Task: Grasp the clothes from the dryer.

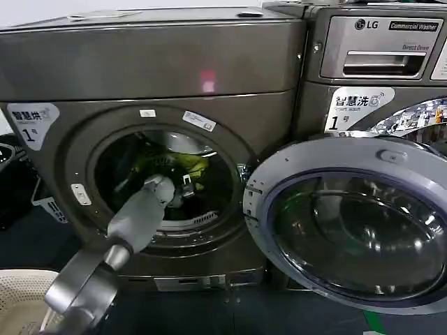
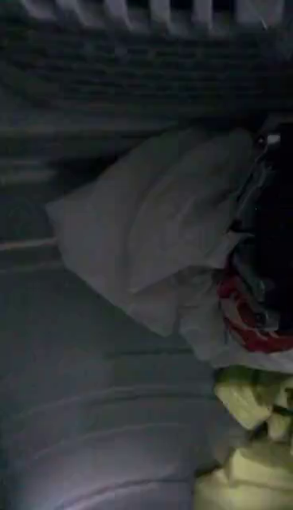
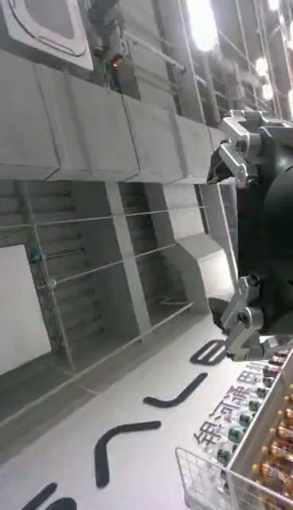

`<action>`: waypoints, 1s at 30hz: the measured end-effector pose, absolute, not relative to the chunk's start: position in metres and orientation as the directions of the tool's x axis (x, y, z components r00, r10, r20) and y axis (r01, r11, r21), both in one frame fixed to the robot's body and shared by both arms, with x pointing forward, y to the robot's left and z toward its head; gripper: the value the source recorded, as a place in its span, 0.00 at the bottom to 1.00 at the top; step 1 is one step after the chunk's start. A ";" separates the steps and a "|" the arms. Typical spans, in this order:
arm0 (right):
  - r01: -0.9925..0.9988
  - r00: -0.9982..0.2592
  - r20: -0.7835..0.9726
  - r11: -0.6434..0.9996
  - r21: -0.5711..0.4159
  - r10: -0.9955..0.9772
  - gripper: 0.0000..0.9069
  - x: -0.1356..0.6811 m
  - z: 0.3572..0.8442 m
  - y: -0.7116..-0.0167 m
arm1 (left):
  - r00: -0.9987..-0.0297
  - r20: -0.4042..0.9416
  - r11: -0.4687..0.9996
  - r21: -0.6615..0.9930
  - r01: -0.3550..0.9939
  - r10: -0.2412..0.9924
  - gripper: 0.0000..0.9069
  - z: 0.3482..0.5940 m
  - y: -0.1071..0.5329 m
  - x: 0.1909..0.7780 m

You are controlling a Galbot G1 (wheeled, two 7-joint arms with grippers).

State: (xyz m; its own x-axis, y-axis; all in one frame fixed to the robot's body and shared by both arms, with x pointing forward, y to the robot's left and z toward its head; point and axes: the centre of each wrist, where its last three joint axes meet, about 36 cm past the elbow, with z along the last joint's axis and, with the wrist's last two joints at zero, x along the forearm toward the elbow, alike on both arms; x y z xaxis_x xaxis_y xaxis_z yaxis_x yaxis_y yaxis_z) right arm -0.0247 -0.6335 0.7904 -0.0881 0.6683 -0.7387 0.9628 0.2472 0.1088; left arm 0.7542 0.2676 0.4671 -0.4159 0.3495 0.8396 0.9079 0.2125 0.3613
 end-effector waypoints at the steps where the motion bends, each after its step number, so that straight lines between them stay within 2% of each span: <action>1: 0.963 -0.088 -0.738 0.248 0.109 0.668 1.00 -0.024 0.790 -0.633 | -0.432 0.830 0.227 0.372 0.900 0.353 0.00 0.468 0.269 0.753; 7: 0.963 -0.088 -0.736 0.246 0.110 0.672 1.00 -0.023 0.787 -0.634 | -0.577 0.707 0.345 0.465 0.815 0.409 0.00 0.476 0.278 0.743; 17: 0.962 -0.097 -0.736 0.252 0.103 0.670 1.00 -0.020 0.783 -0.633 | -0.809 0.354 0.623 0.516 0.588 0.469 0.00 0.476 0.277 0.705; 23: 0.961 -0.098 -0.734 0.255 0.105 0.672 1.00 -0.017 0.779 -0.631 | -0.904 0.125 0.786 0.454 0.418 0.409 0.00 0.477 0.268 0.682; 30: 0.962 -0.104 -0.743 0.256 0.092 0.661 1.00 -0.016 0.779 -0.630 | -0.958 -0.092 0.920 0.317 0.229 0.271 0.00 0.475 0.259 0.655</action>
